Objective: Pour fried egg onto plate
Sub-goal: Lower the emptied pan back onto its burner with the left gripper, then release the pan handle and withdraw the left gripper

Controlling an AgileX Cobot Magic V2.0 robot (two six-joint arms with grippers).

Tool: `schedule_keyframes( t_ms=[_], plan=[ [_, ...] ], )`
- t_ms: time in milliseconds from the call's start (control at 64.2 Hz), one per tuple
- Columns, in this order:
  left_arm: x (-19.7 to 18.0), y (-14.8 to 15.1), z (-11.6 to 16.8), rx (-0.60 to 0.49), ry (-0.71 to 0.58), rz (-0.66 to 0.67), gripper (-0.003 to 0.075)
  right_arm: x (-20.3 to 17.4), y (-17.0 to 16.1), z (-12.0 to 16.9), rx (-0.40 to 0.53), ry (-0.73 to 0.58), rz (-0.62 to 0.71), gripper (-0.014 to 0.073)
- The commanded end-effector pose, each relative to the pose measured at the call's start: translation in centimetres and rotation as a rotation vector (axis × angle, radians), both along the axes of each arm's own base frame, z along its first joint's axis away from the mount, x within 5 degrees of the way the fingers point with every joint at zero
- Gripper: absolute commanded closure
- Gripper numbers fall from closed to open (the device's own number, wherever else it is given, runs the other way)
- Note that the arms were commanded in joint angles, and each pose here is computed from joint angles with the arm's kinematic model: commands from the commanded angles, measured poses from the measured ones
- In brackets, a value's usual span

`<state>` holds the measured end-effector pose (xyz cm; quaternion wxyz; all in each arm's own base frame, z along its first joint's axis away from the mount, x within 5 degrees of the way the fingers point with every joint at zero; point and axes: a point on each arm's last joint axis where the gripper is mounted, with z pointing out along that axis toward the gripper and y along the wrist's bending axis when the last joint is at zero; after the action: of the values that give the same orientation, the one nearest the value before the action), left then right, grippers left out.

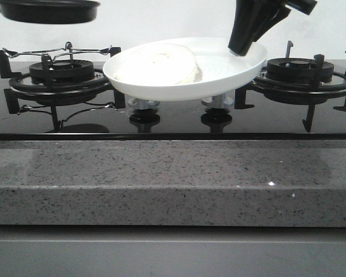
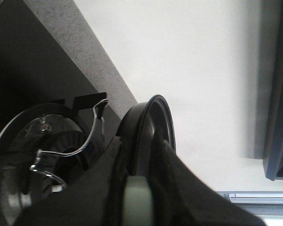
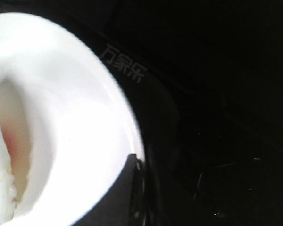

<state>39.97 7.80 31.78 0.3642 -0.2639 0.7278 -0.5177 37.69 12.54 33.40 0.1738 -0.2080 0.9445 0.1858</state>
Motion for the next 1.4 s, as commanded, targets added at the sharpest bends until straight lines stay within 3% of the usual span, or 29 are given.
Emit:
schedule_keyframes(
  t_ms=[0, 312, 639, 748, 935, 1075, 1387],
  plan=[
    [-0.3, -0.2, 2.6, -0.05, -0.081, -0.006, 0.0739, -1.0, 0.0, 3.2, 0.066, -0.093, -0.003, 0.0662],
    [1.1, -0.5, -0.2, -0.056, -0.011, -0.022, 0.0739, -1.0, 0.0, 3.2, 0.066, -0.093, -0.003, 0.0662],
    [1.1, -0.4, -1.3, 0.006, 0.025, -0.036, 0.0722, -1.0, 0.0, 3.2, 0.066, -0.093, -0.003, 0.0662],
    [1.1, -0.3, -1.4, 0.019, 0.03, -0.038, 0.0631, -1.0, 0.0, 3.2, 0.066, -0.093, -0.003, 0.0662],
    [1.0, -0.4, -1.5, 0.033, 0.037, -0.051, 0.0351, -1.0, 0.0, 3.2, 0.066, -0.093, -0.003, 0.0662],
    [0.8, -0.7, -1.4, 0.027, 0.037, -0.092, 0.0201, -1.0, 0.0, 3.2, 0.066, -0.093, -0.003, 0.0662],
    [0.0, -1.3, -1.6, 0.04, 0.052, -0.202, 0.0177, -1.0, 0.0, 3.2, 0.066, -0.093, -0.003, 0.0662]
  ],
)
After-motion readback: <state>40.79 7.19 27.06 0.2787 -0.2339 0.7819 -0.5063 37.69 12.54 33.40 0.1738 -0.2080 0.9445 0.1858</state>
